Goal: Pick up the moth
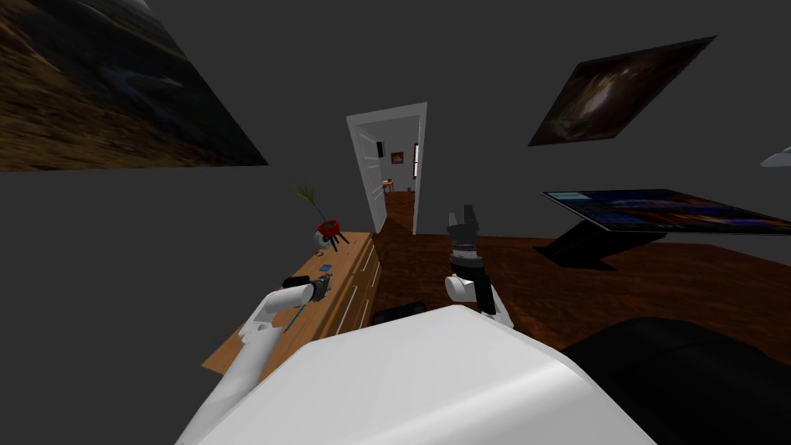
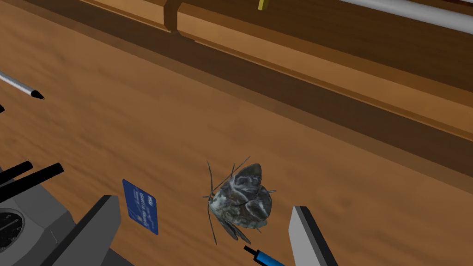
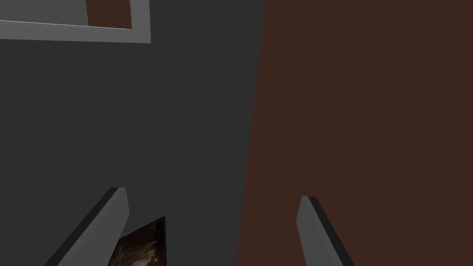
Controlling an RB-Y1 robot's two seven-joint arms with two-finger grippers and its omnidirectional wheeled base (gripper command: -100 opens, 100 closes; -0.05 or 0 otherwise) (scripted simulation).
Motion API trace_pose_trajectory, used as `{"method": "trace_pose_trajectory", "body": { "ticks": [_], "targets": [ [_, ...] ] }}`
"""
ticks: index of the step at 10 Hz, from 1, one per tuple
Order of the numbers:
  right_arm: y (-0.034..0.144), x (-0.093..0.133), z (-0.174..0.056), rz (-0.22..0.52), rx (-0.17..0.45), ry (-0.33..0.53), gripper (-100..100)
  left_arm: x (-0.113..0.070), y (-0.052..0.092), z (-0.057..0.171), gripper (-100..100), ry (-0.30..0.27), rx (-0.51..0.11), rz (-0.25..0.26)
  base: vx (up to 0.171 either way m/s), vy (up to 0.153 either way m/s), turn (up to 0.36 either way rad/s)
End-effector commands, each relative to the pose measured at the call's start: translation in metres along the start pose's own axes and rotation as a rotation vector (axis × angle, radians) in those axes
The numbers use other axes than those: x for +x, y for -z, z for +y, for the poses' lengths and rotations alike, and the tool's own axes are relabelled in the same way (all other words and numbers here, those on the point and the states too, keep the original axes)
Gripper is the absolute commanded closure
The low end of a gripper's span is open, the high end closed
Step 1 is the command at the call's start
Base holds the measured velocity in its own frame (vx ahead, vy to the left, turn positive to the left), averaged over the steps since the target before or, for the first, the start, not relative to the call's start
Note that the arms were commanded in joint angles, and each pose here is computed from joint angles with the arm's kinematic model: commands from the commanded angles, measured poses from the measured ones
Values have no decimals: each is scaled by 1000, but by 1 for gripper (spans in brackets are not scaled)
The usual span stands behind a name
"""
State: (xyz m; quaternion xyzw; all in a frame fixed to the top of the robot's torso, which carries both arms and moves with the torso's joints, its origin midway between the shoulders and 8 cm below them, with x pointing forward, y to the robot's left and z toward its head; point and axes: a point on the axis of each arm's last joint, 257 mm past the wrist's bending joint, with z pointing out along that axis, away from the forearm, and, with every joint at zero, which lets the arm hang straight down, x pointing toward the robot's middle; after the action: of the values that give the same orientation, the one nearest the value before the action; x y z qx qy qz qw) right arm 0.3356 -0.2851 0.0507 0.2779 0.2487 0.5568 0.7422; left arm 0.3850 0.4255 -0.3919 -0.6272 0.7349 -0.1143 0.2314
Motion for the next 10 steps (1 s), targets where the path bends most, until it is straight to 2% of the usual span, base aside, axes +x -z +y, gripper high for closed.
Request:
{"method": "trace_pose_trajectory", "body": {
  "ticks": [1, 9, 10],
  "targets": [
    [0, 0, 0, 0, 0, 0, 0, -2, -1, 11, -100, -10, -53, 14, 19, 22, -73],
    [0, 0, 0, 0, 0, 0, 0, -9, 2, 56, -100, -63, -257, 100, 27, 32, -64],
    [0, 0, 0, 0, 0, 0, 0, -10, 1, 52, -100, -56, -238, 90, 15, 33, -16]
  ]
}}
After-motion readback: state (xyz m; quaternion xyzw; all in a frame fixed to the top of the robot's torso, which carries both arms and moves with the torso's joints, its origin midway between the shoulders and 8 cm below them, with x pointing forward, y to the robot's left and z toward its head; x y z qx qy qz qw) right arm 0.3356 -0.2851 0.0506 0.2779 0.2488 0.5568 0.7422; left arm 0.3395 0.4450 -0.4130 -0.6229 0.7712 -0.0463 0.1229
